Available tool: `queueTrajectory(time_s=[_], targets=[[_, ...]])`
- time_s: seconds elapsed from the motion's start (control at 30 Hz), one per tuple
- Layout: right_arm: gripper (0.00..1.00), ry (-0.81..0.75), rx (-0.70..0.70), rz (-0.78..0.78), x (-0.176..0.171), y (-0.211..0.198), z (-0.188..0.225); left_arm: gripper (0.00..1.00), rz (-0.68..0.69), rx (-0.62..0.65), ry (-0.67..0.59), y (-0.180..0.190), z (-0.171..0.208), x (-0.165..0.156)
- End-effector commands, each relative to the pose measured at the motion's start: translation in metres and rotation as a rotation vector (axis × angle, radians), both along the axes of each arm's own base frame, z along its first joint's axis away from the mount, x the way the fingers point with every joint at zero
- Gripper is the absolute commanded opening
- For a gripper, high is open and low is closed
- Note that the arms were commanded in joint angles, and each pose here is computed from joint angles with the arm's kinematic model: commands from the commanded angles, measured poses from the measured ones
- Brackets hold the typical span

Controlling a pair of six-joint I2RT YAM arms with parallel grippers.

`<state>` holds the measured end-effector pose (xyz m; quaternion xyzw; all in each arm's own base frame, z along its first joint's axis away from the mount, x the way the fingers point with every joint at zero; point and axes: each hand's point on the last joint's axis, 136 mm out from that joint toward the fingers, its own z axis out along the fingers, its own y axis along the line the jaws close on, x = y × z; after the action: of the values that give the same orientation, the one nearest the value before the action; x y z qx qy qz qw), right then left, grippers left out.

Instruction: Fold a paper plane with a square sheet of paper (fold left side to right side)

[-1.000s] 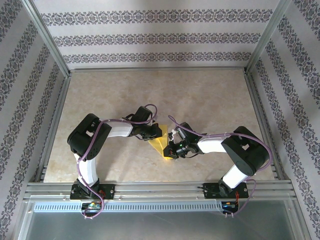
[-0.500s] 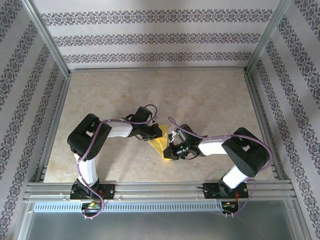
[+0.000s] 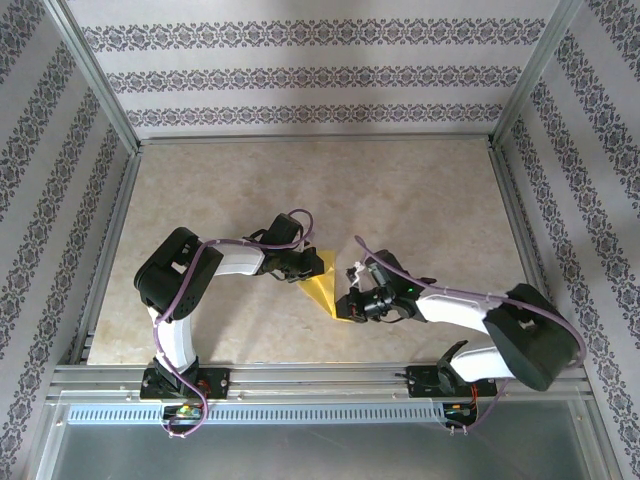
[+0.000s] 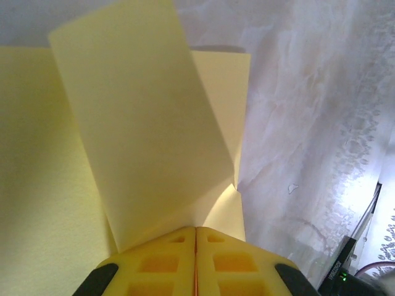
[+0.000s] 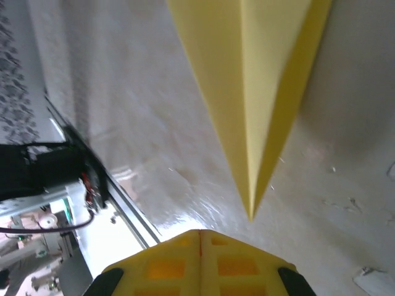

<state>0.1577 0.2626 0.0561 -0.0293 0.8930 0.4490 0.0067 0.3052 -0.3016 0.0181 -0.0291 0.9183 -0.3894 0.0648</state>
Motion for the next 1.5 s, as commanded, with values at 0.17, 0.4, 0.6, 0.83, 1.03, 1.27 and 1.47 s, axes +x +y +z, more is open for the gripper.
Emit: queueTrajectory(time_s=[0.17,0.4,0.6,0.83,1.03,1.27,1.47], targets=[[0.0,-0.094,-0.033,-0.082,0.042,0.016,0.009,0.09,0.044,0.091,0.064,0.021,-0.028,-0.011],[0.0,-0.113,-0.11,-0.121,0.061,0.017,-0.013,0.09,0.042,0.089,0.061,0.021,-0.028,-0.01],[0.0,-0.073,-0.173,-0.11,0.056,0.011,-0.035,0.09,0.041,0.086,0.055,0.02,-0.025,-0.009],[0.0,-0.022,-0.252,-0.092,0.043,0.001,-0.059,0.09,0.034,0.065,0.036,0.015,-0.015,-0.004],[0.0,0.023,-0.359,-0.075,0.029,-0.014,-0.078,0.12,0.027,0.024,-0.026,0.008,0.01,0.009],[0.0,0.026,-0.543,-0.065,0.022,-0.043,-0.088,0.13,0.037,-0.055,-0.162,0.007,0.057,0.016],[0.0,0.013,-0.64,-0.041,0.021,-0.055,-0.091,0.12,0.053,-0.107,-0.136,0.009,0.062,-0.006]])
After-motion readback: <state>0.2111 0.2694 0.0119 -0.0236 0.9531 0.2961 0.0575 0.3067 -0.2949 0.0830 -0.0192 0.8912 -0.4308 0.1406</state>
